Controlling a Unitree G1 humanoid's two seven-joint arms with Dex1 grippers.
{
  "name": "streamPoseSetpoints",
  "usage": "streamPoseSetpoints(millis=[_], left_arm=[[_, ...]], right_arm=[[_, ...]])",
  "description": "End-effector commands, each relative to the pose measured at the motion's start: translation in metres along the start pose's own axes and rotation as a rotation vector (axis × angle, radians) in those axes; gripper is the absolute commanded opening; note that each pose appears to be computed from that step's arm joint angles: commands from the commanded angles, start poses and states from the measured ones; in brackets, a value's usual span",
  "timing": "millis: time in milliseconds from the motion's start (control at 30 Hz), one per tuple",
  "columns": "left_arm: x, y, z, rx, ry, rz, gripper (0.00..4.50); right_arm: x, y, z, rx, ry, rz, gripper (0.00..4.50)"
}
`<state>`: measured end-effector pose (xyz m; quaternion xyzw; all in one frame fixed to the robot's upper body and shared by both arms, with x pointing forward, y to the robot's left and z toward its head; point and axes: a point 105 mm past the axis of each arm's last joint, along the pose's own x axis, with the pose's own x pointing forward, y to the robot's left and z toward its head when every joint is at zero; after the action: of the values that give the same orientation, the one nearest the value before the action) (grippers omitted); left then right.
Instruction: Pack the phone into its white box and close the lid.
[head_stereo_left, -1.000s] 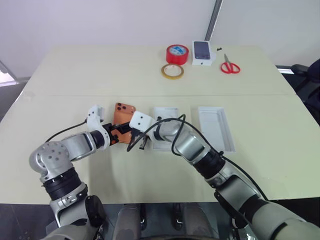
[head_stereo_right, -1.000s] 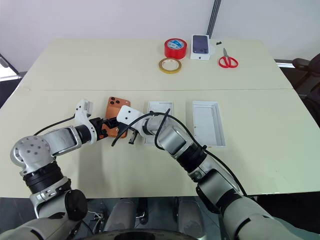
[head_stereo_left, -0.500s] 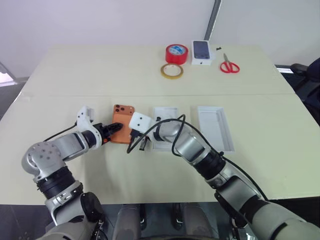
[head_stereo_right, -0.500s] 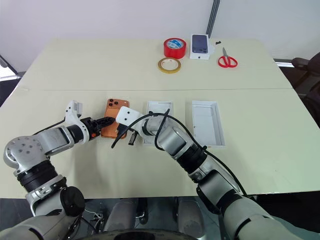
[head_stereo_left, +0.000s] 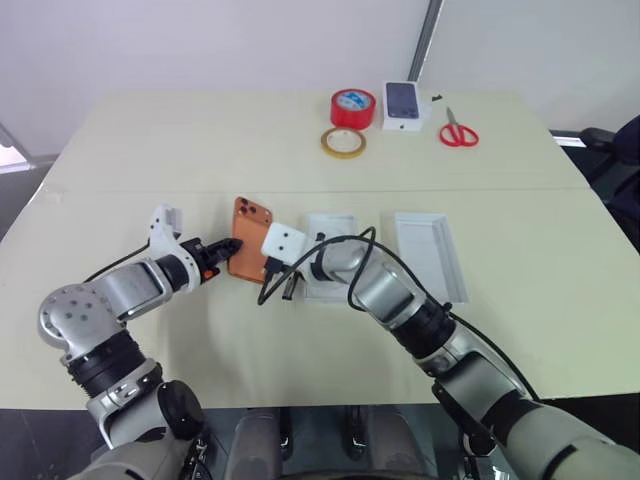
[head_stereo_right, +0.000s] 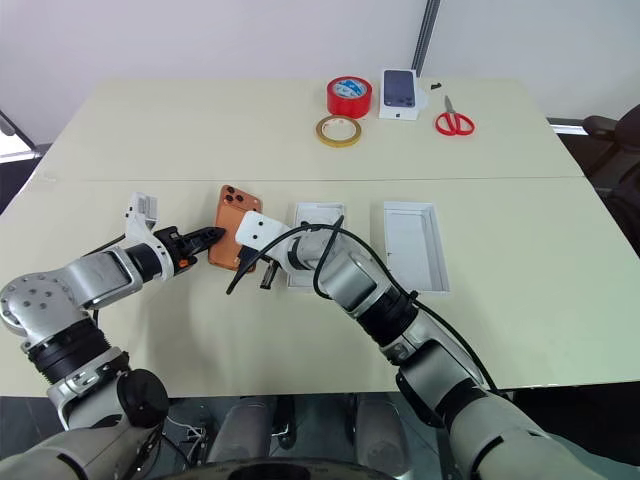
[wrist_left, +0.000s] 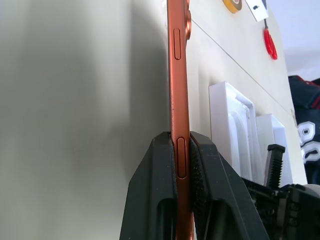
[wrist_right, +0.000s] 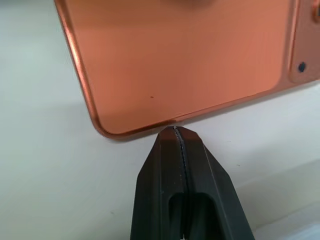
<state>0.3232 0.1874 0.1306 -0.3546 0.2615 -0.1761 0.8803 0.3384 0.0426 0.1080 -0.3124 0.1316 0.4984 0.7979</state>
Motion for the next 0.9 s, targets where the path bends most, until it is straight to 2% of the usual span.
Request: streamPoseSetpoints(millis=[33,233,367,433,500,733,900], left_arm=[[-0.003,-0.001,0.003,-0.020,-0.020,-0.009,0.02],[-0.007,-0.034,0.023,-0.057,-0.134,-0.154,0.02],[0.005,-0.068,0.005,-0.031,-0.097,-0.250,0.02],[0.019,-0.088,-0.019,-0.022,-0.028,-0.283,0.02],[0.027,-0.100,-0.034,-0.042,0.000,-0.302,0.02],[0.048,-0.111,-0.067,-0.081,0.078,-0.264,0.02],[0.057,-0.110,-0.073,-0.111,0.096,-0.232,0.02]], right_arm=[[-0.014,-0.009,0.026,-0.040,-0.085,-0.033,0.00],[-0.070,-0.028,0.047,0.015,-0.234,-0.024,0.00],[-0.115,-0.044,0.023,0.080,-0.254,-0.017,0.00],[-0.137,-0.057,-0.005,0.150,-0.232,-0.039,0.00],[-0.154,-0.062,-0.022,0.195,-0.230,-0.047,0.00],[-0.179,-0.064,-0.063,0.227,-0.150,-0.098,0.00],[-0.184,-0.066,-0.070,0.225,-0.129,-0.133,0.00]])
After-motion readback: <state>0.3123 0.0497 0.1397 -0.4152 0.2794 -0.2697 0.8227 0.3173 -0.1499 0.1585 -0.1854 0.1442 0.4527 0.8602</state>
